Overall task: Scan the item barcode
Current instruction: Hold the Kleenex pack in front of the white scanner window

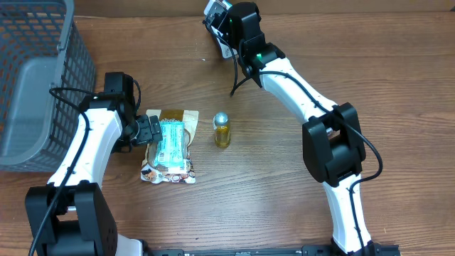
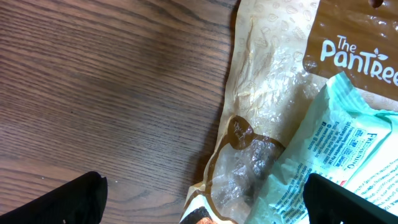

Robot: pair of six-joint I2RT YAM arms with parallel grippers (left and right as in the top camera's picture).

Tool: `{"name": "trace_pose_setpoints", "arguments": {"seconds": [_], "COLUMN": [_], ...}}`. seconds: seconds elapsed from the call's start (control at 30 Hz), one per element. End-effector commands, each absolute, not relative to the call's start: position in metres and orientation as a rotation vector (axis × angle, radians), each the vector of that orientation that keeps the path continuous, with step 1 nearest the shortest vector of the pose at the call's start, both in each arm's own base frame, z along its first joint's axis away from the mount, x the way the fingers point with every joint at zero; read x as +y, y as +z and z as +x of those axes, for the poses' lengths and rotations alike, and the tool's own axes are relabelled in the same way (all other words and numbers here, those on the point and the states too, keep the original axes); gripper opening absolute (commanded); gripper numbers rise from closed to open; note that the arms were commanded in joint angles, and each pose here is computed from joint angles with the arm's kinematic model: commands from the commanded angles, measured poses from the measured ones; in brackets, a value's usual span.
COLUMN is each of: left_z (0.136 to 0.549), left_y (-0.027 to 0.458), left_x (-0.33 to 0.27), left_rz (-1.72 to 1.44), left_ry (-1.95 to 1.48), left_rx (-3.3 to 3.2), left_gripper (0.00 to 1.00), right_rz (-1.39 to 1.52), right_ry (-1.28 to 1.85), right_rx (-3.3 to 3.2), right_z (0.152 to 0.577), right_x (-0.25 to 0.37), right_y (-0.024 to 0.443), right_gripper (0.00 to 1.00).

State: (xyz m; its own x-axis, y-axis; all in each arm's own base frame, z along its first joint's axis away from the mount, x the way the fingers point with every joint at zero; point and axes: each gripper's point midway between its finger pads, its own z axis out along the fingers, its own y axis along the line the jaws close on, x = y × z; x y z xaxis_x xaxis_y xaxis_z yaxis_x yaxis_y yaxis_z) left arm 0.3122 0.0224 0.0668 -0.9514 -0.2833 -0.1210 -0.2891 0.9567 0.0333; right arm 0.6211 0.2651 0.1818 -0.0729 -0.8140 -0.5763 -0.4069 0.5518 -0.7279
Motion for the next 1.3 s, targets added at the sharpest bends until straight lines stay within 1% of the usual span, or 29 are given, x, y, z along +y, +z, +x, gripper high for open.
{"name": "trace_pose_setpoints", "arguments": {"seconds": [0.0, 0.23, 0.33, 0.57, 0.8, 1.27], "left_z": [0.316, 0.316, 0.316, 0.316, 0.316, 0.316], "left_y": [0.070, 0.070, 0.070, 0.070, 0.070, 0.070], "left_x": [0.020, 0.020, 0.020, 0.020, 0.020, 0.020], "left_rz": [-0.415, -0.415, -0.415, -0.415, -0.415, -0.415], "left_ry": [0.064, 0.064, 0.064, 0.064, 0.064, 0.064], "left_rx": [2.989, 2.989, 2.989, 2.989, 2.989, 2.989], "left_gripper": [1.00, 0.99, 0.99, 0.99, 1.00, 0.99], "right_rz": [-1.000, -0.994, -1.000, -0.938, -0.954, -0.937], "right_ry": [-0.473, -0.486, -0.490, -0.549, -0.556, -0.554], "right_rx": [1.652, 1.659, 1.669, 1.666, 1.693, 1.695], "right_z": [0.625, 0.628, 0.631, 0.640, 0.642, 0.643], "right_x": [0.269, 0.267, 0.268, 0.261, 0.260, 0.260], "right_y": [0.196, 0.187, 0.174, 0.165, 0.140, 0.141], "right_gripper": [0.04, 0.04, 0.04, 0.04, 0.04, 0.04]}}
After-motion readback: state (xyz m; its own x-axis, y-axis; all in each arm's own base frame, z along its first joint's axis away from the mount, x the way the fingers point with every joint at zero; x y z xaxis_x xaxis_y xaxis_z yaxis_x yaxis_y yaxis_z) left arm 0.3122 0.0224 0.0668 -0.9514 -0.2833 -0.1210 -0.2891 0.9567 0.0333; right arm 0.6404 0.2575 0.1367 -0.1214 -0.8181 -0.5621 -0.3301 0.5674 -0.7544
